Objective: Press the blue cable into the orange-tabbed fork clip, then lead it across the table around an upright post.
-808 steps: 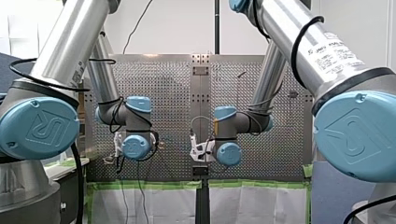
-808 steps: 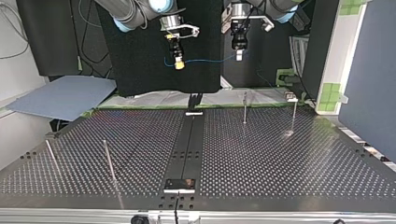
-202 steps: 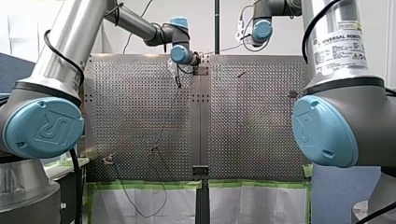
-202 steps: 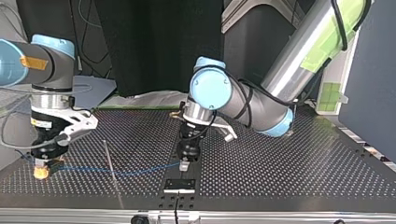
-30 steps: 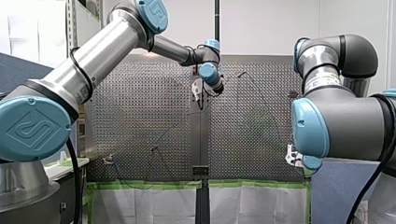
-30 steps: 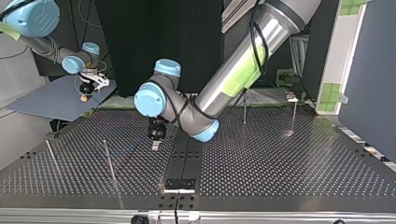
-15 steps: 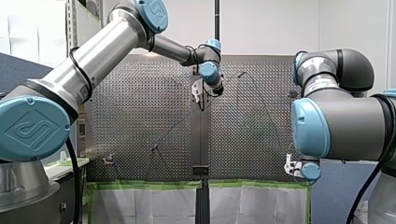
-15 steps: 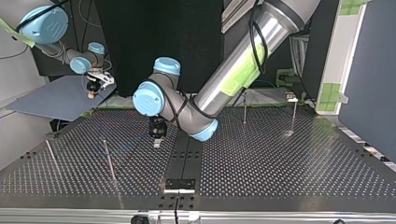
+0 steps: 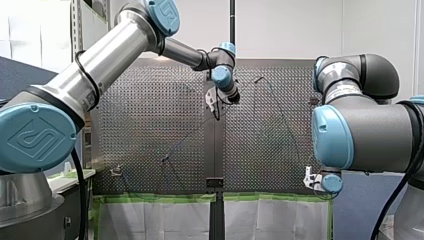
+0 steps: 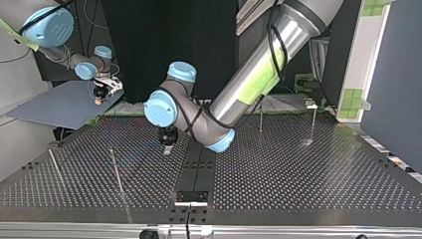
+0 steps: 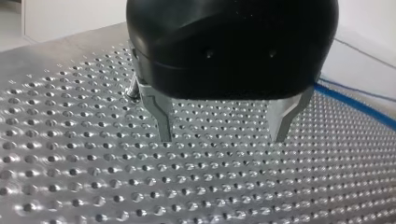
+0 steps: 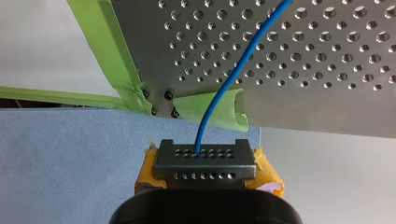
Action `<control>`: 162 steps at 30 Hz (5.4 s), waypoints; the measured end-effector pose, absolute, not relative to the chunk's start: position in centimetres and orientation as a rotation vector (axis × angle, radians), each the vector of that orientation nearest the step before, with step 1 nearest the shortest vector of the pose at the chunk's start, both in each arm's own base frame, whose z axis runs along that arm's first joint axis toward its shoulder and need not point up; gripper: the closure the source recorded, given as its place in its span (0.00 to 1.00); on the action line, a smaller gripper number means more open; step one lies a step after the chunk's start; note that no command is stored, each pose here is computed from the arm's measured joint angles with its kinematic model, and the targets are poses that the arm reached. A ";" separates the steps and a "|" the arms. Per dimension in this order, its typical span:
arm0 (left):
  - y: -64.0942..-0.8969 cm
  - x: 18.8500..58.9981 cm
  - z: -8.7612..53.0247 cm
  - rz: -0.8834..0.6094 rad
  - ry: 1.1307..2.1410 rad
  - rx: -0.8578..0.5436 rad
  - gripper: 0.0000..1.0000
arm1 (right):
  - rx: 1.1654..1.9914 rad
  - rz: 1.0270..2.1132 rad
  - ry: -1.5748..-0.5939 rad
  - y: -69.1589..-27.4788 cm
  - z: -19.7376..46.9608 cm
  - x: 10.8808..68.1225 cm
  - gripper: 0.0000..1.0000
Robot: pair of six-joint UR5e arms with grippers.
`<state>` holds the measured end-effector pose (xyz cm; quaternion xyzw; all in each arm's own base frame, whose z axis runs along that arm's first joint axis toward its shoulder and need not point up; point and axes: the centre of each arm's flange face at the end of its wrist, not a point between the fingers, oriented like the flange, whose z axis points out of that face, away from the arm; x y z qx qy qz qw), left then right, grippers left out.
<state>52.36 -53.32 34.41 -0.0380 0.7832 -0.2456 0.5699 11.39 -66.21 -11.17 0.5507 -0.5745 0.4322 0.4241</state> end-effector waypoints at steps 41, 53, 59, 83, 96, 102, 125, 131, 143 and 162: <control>-53.3 47.0 39.5 -0.696 1.978 -0.017 0.01 | 1.391 1.084 -1.434 -66.0 -11.3 12.1 1.00; -54.4 42.8 44.4 -0.714 1.905 0.089 0.01 | 1.395 1.086 -1.433 -65.9 -11.3 12.3 1.00; -55.2 41.8 45.5 -0.720 1.857 0.141 0.01 | 1.396 1.088 -1.433 -65.9 -11.3 12.5 1.00; -56.3 43.1 47.1 -0.588 1.648 0.293 0.01 | 1.397 1.091 -1.434 -65.9 -11.3 12.6 1.00; -56.3 42.8 46.9 -0.553 1.658 0.323 0.01 | 1.395 1.094 -1.438 -65.9 -11.3 12.6 1.00; -56.2 42.8 46.9 -0.561 1.662 0.304 0.01 | 1.398 1.093 -1.439 -65.9 -11.3 12.6 1.00; -54.7 43.1 46.7 -0.454 1.689 0.109 0.01 | 1.402 1.086 -1.439 -65.8 -11.4 12.6 1.00; -54.7 43.1 46.8 -0.456 1.687 0.100 0.01 | 1.402 1.086 -1.439 -65.8 -11.4 12.6 1.00; -54.7 43.1 46.8 -0.463 1.686 0.102 0.01 | 1.406 1.081 -1.443 -65.7 -11.4 12.5 1.00; -54.5 42.5 46.4 -0.438 1.719 0.119 0.01 | 1.405 1.077 -1.447 -65.8 -11.4 12.3 1.00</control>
